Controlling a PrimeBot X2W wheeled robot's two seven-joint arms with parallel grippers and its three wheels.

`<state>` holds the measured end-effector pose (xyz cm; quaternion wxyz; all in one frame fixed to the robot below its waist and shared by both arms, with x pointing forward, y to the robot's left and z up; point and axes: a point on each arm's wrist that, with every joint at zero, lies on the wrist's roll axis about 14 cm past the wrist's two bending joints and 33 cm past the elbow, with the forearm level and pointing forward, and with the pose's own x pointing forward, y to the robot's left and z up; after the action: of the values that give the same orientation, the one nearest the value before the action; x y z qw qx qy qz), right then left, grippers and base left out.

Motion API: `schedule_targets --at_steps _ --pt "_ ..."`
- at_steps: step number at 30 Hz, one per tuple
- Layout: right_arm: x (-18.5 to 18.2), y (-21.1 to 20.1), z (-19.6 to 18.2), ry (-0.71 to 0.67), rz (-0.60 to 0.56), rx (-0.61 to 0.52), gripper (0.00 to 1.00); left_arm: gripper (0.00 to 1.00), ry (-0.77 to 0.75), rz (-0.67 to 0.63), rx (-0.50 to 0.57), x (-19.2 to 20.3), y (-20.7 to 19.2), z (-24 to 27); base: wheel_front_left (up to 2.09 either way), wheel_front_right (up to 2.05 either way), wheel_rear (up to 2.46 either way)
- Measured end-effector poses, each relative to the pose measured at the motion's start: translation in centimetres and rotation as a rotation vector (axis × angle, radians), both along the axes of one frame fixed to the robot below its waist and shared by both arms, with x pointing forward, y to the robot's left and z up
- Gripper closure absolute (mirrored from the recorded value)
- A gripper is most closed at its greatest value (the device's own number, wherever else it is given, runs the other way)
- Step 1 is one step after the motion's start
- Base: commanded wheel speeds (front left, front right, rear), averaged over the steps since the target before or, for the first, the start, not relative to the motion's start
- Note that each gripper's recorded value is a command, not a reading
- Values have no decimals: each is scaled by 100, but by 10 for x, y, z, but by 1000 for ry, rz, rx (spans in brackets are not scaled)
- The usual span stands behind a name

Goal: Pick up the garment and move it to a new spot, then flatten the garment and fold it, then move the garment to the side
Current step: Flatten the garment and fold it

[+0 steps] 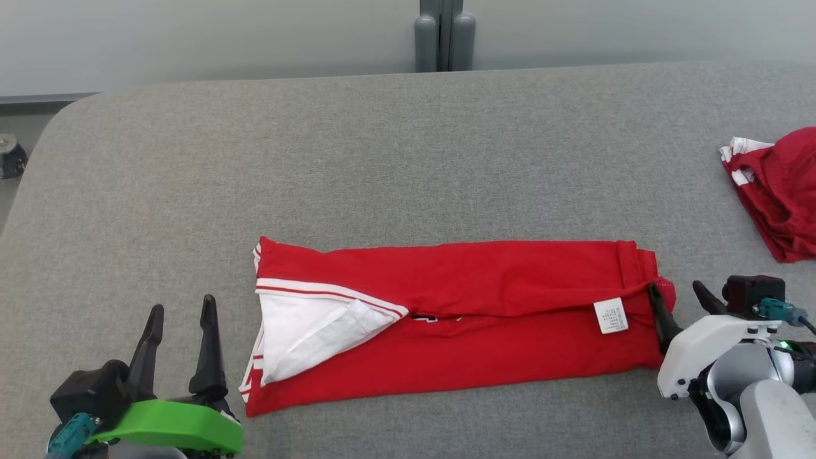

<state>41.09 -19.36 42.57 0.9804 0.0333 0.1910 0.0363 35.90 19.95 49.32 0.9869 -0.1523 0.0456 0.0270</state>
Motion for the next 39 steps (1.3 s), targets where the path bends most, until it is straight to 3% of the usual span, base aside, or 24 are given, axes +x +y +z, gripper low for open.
schedule_targets --at_steps 6,13,15,17,18,19,25,35,39 --pt "-5 7 -33 186 49 -35 0 0 7 40 7 -9 9 -4 0 0 0" --pt "-6 31 -49 250 113 -22 0 0 7 88 9 -18 23 -4 0 0 0" --pt "-6 37 -51 262 126 -16 49 0 8 94 9 -19 25 -5 0 0 0" --pt "-5 39 -53 271 131 -13 69 0 7 95 9 -18 26 -4 0 0 0" --pt "-4 40 -54 273 133 -13 93 0 7 94 9 -18 25 -4 0 0 0" --pt "-3 40 -54 272 130 -8 100 0 6 91 10 -17 25 -4 0 0 0" --pt "4 26 -47 236 89 0 100 0 1 72 14 -11 20 -3 0 0 0" --pt "1 -57 -19 138 -86 -59 100 0 -11 3 13 6 1 -1 0 0 0" --pt "-5 -58 -9 101 -87 -55 100 0 -9 -19 13 9 -6 -2 0 0 0"
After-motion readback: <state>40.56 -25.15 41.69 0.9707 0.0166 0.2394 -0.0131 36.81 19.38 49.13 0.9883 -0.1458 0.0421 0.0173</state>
